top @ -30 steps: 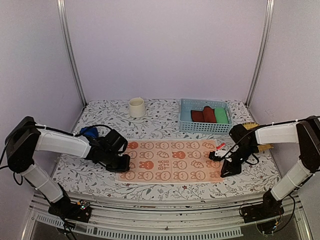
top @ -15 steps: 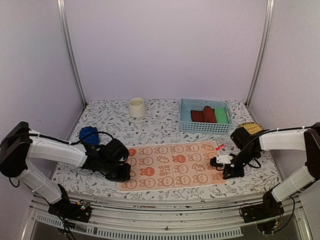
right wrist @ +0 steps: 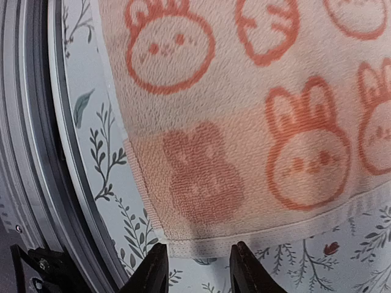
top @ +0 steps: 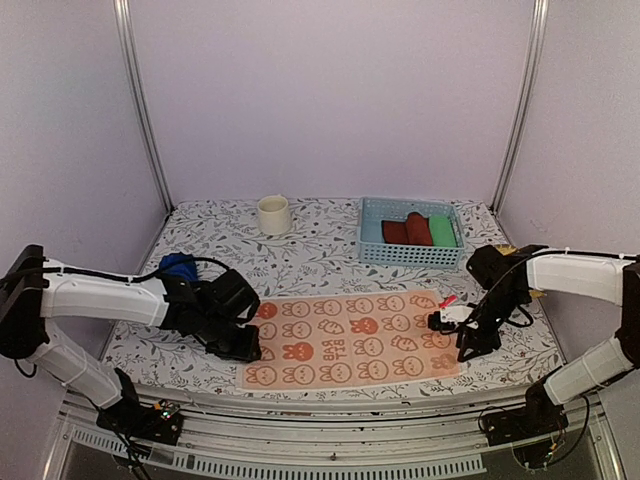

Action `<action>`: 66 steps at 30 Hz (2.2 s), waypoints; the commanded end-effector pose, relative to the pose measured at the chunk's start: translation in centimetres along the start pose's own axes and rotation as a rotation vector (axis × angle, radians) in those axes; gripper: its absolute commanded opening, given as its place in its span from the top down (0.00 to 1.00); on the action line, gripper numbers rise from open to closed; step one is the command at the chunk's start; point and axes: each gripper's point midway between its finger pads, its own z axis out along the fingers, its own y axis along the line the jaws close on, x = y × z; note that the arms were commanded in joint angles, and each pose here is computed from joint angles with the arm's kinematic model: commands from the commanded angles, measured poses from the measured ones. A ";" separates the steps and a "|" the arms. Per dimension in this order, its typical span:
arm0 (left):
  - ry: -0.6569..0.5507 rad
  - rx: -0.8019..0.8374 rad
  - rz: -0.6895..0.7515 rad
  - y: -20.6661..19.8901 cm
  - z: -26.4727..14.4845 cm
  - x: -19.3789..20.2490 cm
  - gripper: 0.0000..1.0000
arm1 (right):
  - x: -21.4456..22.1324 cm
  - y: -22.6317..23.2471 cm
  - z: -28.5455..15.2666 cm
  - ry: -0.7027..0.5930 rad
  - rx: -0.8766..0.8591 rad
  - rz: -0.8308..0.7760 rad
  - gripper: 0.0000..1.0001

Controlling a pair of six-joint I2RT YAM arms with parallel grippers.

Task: Roll the towels
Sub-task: Move the towel to the center of the board, then pick up the towel from the center of the board.

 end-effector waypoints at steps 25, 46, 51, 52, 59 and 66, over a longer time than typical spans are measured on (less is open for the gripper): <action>-0.291 0.009 -0.180 6.3 -1.8 -14.0 0.59 | -5.3 -20.7 -3.4 -0.314 0.163 0.721 0.67; -0.242 -0.050 -0.158 7.5 -0.2 -12.8 0.69 | -5.2 -20.7 1.2 -0.169 0.214 0.677 0.69; -0.239 -0.063 -0.154 7.8 -0.1 -12.8 0.69 | -4.8 -20.2 1.4 -0.150 0.208 0.683 0.71; -0.237 -0.066 -0.154 7.9 0.0 -12.7 0.69 | -4.6 -20.1 1.6 -0.148 0.206 0.685 0.71; -0.231 -0.072 -0.155 8.1 0.1 -12.4 0.69 | -4.3 -19.5 1.4 -0.146 0.209 0.688 0.69; -0.229 -0.085 -0.162 8.7 0.1 -12.1 0.69 | -3.6 -19.1 1.0 -0.125 0.232 0.684 0.68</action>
